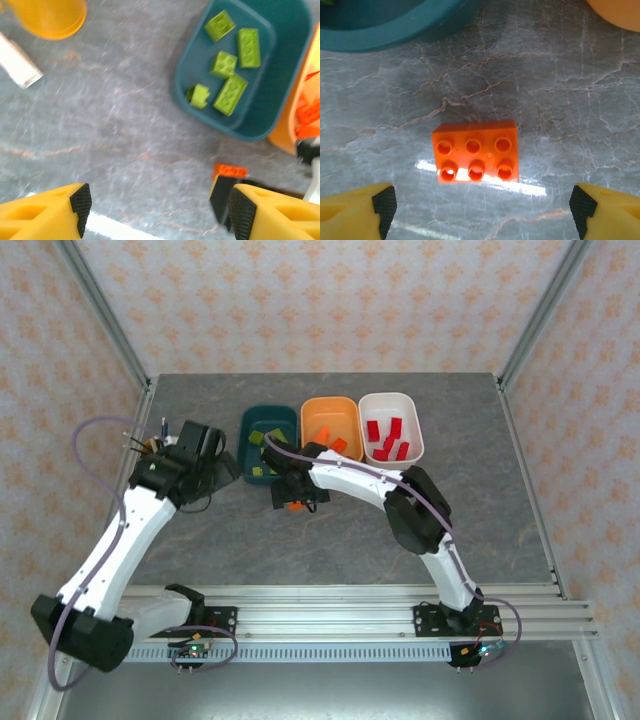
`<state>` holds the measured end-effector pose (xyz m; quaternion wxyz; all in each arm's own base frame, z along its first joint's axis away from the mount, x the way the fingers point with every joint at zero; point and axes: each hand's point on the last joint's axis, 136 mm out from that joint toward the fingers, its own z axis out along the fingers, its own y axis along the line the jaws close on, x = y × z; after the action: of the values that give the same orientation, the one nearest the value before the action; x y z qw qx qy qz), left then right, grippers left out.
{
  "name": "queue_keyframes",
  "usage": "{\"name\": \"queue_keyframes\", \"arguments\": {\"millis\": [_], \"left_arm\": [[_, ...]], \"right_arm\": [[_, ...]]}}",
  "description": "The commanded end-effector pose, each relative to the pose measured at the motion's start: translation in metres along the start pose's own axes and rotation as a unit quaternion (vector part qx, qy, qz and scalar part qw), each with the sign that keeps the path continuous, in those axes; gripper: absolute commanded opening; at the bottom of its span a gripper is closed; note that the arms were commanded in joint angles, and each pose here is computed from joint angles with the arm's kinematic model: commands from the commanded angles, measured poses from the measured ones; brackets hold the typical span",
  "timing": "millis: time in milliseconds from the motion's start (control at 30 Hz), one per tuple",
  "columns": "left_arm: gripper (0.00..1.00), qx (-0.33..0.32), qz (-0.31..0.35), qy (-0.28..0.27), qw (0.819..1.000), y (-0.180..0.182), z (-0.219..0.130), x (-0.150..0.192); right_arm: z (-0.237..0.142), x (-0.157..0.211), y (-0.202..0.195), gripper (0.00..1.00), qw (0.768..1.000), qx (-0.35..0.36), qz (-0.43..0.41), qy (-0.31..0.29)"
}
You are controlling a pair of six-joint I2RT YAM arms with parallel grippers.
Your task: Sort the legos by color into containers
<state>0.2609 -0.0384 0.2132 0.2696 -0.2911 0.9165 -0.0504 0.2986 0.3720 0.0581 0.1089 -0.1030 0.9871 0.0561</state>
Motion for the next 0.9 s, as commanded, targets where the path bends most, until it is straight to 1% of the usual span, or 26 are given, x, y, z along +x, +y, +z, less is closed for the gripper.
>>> {"name": "queue_keyframes", "arguments": {"millis": [0,67,200,300,433,500,567,600,733,867], "left_arm": [[0.76,-0.010,-0.025,-0.003,1.000,0.023,-0.009,0.016],[0.76,-0.011,-0.027,-0.006,1.000,0.030,-0.014,0.019],[0.76,-0.010,-0.026,-0.008,1.000,0.035,-0.021,0.021],[0.76,-0.010,-0.025,-0.005,1.000,0.035,-0.021,0.022],[0.76,-0.005,-0.025,-0.005,1.000,0.031,-0.022,0.021],[0.75,-0.005,-0.021,-0.004,1.000,0.030,-0.020,0.020],[0.75,-0.002,-0.018,0.002,1.000,0.027,-0.017,0.022],[0.75,0.002,-0.016,0.007,1.000,0.025,-0.015,0.023],[0.75,0.042,-0.006,0.024,0.999,0.004,-0.008,0.028],[0.75,0.104,0.025,0.038,0.994,-0.034,-0.004,0.034]], "right_arm": [[0.005,-0.004,-0.009,0.89,0.999,0.038,-0.013,0.000],[0.013,-0.005,-0.008,0.86,0.999,0.040,-0.014,0.004],[0.029,-0.004,-0.007,0.77,0.999,0.049,-0.017,0.015],[0.036,-0.003,-0.011,0.65,0.998,0.062,-0.018,0.017],[0.039,0.000,-0.013,0.57,0.997,0.068,-0.012,0.020],[0.037,0.000,-0.014,0.50,0.998,0.067,-0.007,0.018],[0.031,-0.003,-0.013,0.43,0.998,0.062,-0.004,0.009],[0.025,-0.005,-0.012,0.41,0.998,0.057,-0.002,0.001],[-0.008,-0.016,-0.013,0.39,0.998,0.050,0.003,-0.028],[-0.057,-0.037,-0.028,0.39,0.996,0.039,0.027,-0.074]]}}
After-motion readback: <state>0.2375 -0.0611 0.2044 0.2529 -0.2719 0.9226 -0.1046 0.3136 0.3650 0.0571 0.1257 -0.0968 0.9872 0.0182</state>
